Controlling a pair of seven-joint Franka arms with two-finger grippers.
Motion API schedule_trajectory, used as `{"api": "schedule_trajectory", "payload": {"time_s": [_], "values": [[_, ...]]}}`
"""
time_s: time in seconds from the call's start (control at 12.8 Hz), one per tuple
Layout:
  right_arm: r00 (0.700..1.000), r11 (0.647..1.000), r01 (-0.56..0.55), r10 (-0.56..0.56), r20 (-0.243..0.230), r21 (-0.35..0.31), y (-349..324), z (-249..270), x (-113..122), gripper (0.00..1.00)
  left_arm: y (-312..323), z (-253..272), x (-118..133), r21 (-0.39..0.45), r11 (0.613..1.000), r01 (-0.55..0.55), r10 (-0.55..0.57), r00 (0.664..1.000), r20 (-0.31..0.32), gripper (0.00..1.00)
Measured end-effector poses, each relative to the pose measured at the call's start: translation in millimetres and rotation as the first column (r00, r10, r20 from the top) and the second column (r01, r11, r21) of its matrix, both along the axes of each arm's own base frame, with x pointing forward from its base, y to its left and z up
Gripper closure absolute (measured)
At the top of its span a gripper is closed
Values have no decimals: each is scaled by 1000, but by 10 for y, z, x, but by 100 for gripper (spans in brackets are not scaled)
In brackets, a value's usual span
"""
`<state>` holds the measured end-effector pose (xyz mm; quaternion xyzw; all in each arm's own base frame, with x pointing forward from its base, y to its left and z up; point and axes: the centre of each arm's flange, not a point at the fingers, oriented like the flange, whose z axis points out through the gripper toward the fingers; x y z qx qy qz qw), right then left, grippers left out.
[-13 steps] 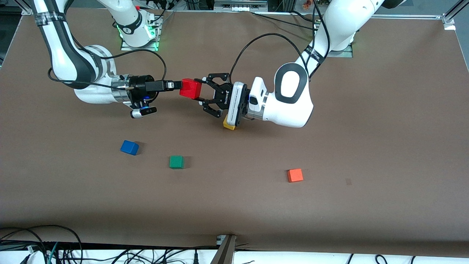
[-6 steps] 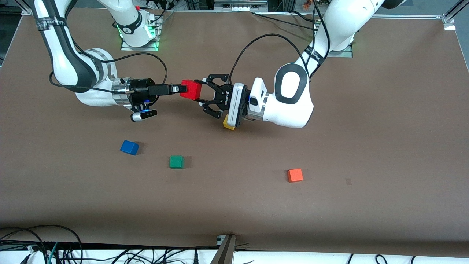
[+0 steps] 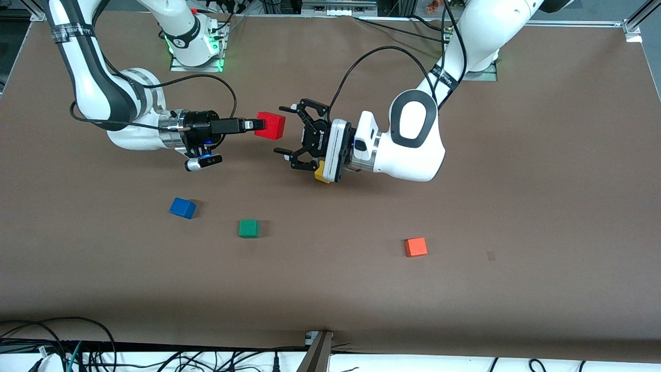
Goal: Pass red block to right arm, stack on blue
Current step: 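Open the left gripper and pull it back from the red cube, then lower the red cube onto the blue cube with the right gripper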
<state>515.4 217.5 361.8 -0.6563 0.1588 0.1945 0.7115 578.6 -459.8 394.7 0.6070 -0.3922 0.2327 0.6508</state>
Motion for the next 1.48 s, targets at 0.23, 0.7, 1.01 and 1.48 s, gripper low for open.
{"api": "schedule_trajectory", "payload": {"time_s": [0.23,0.7,1.01,1.48], "values": [[999,994,-34,38,38,-99,-65,-17,36,44,432,36,331,15,998,-68,68,997,20,0],[977,792,-139,206,47,-594,-435,121,382,44,2129,445,744,415,907,66,-85,996,27,0],[920,453,-204,392,-11,-868,-697,104,609,44,3285,1079,584,767,641,41,-44,999,-17,0],[748,-142,-171,625,-223,-975,-1223,-429,1013,44,3873,2004,150,984,131,-122,73,991,113,0]]}}
